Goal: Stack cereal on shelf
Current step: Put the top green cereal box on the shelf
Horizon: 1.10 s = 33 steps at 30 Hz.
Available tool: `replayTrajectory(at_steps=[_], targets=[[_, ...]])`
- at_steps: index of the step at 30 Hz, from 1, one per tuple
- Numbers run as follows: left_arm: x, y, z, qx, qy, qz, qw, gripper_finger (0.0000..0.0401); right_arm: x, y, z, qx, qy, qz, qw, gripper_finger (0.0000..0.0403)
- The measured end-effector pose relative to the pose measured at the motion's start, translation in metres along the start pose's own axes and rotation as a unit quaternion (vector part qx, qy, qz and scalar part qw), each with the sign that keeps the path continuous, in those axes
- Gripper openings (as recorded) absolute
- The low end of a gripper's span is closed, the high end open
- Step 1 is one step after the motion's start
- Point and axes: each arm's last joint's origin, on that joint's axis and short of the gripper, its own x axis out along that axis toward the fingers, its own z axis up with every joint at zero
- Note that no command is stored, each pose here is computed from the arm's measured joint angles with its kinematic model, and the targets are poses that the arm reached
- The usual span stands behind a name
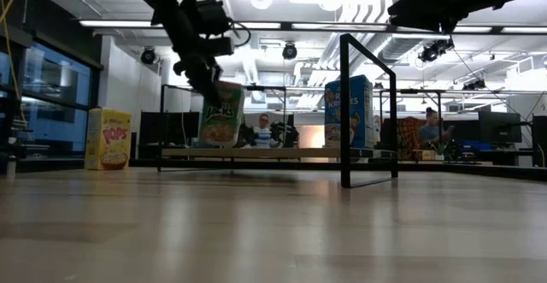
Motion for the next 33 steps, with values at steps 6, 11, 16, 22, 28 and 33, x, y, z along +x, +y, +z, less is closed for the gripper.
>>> replayTrajectory(at_steps=[6,11,16,22,28,33], targets=[[0.009,0.004,-0.001,-0.023,0.004,0.004,1.0,0.0129,0.0,0.0,0.0,0.0,0.0,0.0,1.0,0.025],[0.013,0.003,0.001,-0.028,0.012,0.017,0.999,0.0151,0.0,0.0,0.0,0.0,0.0,0.0,1.0,0.025],[0.013,0.002,0.003,-0.023,0.022,0.042,0.999,0.0185,0.0,0.0,0.0,0.0,0.0,0.0,1.0,0.025],[0.013,0.001,0.004,-0.029,0.039,0.063,0.997,0.0223,0.0,0.0,0.0,0.0,0.0,0.0,1.0,0.025],[0.004,0.003,0.009,-0.036,0.044,0.059,0.997,0.0238,0.0,0.0,0.0,0.0,0.0,0.0,1.0,0.025],[-0.007,0.007,0.017,-0.042,0.043,0.063,0.996,0.0239,0.0,0.0,0.0,0.0,0.0,0.0,1.0,0.025]])
